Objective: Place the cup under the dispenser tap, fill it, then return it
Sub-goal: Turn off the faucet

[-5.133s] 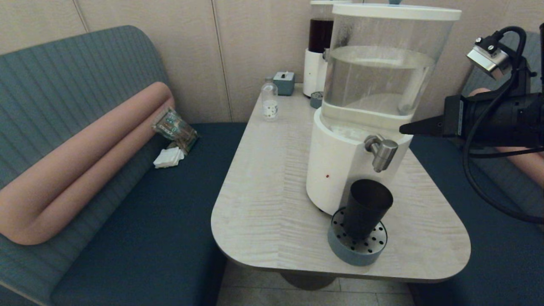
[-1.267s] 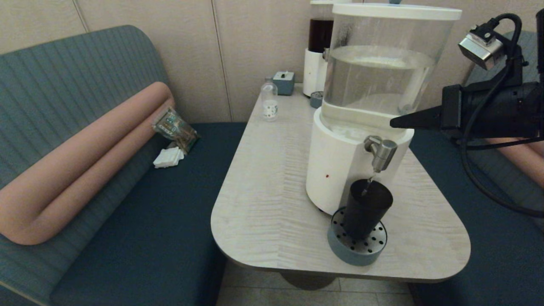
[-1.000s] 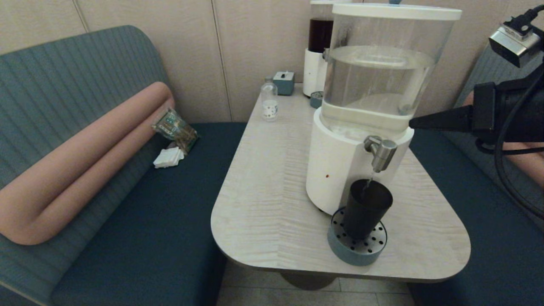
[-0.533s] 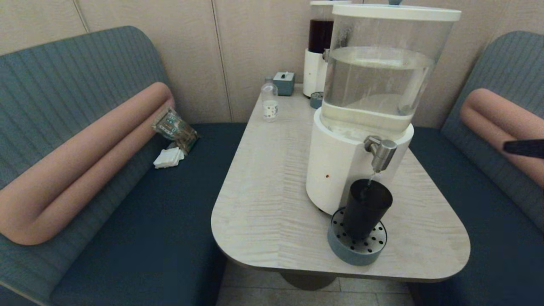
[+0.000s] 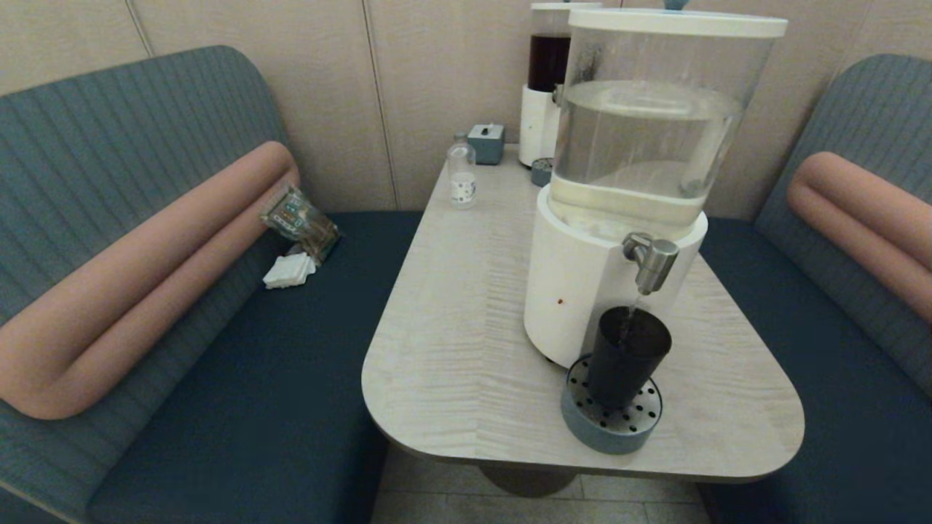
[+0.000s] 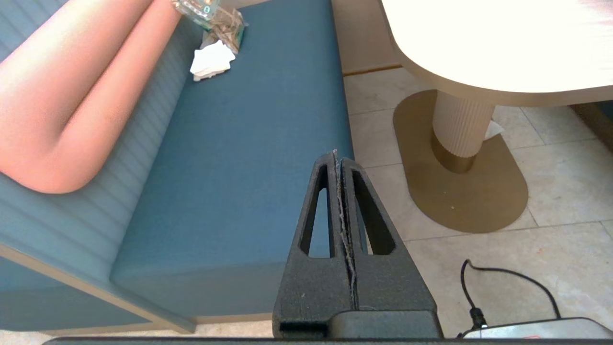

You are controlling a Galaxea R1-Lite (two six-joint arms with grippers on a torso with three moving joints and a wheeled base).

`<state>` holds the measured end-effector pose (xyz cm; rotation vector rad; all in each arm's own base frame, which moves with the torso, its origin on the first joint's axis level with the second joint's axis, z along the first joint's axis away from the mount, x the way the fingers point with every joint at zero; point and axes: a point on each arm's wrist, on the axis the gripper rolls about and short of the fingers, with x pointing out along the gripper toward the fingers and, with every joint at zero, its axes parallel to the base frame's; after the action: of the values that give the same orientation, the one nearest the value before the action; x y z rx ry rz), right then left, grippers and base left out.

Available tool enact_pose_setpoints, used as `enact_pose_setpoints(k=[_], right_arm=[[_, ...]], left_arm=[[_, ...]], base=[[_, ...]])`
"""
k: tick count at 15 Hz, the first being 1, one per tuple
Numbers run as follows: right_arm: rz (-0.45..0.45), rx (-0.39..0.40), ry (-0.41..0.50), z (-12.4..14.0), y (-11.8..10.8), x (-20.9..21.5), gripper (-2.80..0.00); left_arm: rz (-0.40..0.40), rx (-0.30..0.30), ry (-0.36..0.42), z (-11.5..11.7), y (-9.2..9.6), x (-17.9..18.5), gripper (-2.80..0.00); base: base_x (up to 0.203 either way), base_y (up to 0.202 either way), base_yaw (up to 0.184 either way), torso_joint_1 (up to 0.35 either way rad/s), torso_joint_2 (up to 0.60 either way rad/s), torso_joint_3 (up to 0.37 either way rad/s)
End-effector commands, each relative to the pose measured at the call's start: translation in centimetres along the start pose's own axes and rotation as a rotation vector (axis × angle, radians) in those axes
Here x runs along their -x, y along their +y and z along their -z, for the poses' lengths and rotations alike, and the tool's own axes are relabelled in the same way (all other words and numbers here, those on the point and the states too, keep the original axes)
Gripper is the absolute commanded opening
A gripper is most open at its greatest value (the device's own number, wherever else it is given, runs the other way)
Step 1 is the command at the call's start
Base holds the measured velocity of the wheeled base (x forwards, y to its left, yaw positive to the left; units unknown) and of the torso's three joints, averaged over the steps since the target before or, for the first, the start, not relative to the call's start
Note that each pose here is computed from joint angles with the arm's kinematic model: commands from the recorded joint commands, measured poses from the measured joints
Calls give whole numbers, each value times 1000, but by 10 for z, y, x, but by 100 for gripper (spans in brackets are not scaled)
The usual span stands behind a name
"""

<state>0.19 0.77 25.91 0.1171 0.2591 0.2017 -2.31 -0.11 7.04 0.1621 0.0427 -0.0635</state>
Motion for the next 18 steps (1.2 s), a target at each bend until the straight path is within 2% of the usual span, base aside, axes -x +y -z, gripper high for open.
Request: enact_pose_setpoints(k=[1,3,4,7,10,14,15,18], right_arm=[[-3,47,-83,29,8,29,-280],[-9,99,-117,55,11,43,-280],[-13,104,-85,66,10,45,-280],[-42,87,-31,75,8,40,-280],[-106,111,-39,81,2,40,-280],[-8,164,-117,117,-4,42,-280],[39,169,-121,125,-7,36,-280],[166,198,-211,148,-17,15,-280]], left_arm=[[0,-1,1,0,0,0,-280],[0,-1,1,0,0,0,-280],[0,-1,1,0,0,0,-280],[0,-1,1,0,0,0,-280],[0,-1,1,0,0,0,-280],[0,-1,1,0,0,0,-280],[0,-1,1,0,0,0,-280],[0,-1,1,0,0,0,-280]], base=[[0,0,0,0,0,0],[0,0,0,0,0,0],[0,0,0,0,0,0],[0,0,0,0,0,0],[0,0,0,0,0,0],[0,0,0,0,0,0],[0,0,0,0,0,0],[0,0,0,0,0,0]])
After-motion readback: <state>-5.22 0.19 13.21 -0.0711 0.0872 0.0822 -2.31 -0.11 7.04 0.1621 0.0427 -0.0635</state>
